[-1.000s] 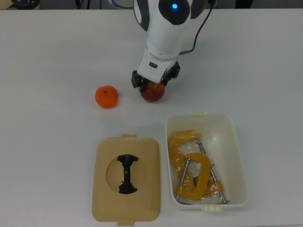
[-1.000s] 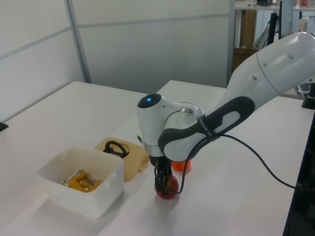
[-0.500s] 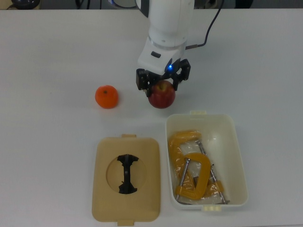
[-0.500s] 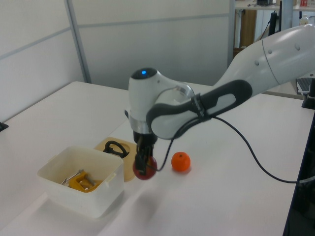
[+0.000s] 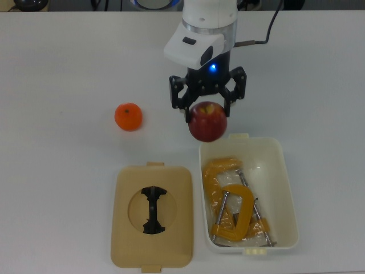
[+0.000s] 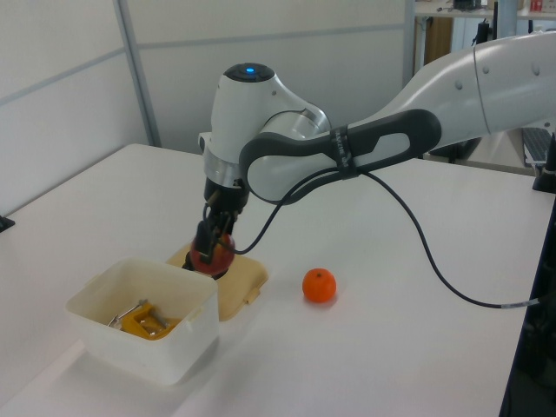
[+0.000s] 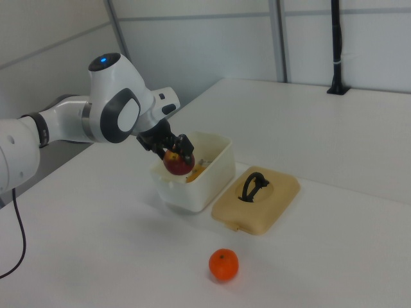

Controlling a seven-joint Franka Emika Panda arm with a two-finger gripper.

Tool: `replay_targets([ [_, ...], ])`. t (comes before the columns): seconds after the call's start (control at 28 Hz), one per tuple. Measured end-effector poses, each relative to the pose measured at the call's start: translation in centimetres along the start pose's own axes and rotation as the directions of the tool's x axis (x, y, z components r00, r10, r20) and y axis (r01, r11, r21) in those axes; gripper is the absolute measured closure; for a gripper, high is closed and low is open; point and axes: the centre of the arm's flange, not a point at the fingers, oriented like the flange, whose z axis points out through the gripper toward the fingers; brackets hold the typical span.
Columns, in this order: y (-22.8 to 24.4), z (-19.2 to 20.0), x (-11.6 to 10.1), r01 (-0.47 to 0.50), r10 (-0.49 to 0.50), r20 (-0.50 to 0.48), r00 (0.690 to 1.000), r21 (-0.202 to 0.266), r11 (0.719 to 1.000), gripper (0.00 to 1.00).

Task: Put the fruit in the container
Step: 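Release the apple into the container and raise the gripper, then move the gripper to the orange mandarin and grasp it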

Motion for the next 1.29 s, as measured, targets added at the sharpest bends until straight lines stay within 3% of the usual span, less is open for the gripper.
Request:
replay_targets([
  [0.21, -2.2, 3.1, 0.9, -0.020, 0.021, -0.064, 0.998, 0.012, 1.000, 0.15],
  [0.32, -3.1, 4.3, 1.0, -0.024, 0.024, -0.076, 0.997, -0.003, 1.000, 0.02],
  [0.64, -3.2, 3.1, 1.7, -0.036, 0.035, -0.101, 0.994, -0.013, 0.999, 0.00],
  [0.89, -0.9, 2.4, -0.4, -0.038, 0.045, 0.088, 0.995, -0.080, 0.996, 0.00],
  [1.11, 3.1, 2.7, -2.9, -0.040, 0.075, 0.278, 0.958, -0.130, 0.991, 0.00],
  [1.29, 5.7, 3.3, -3.9, -0.056, 0.105, 0.334, 0.937, -0.153, 0.987, 0.00],
])
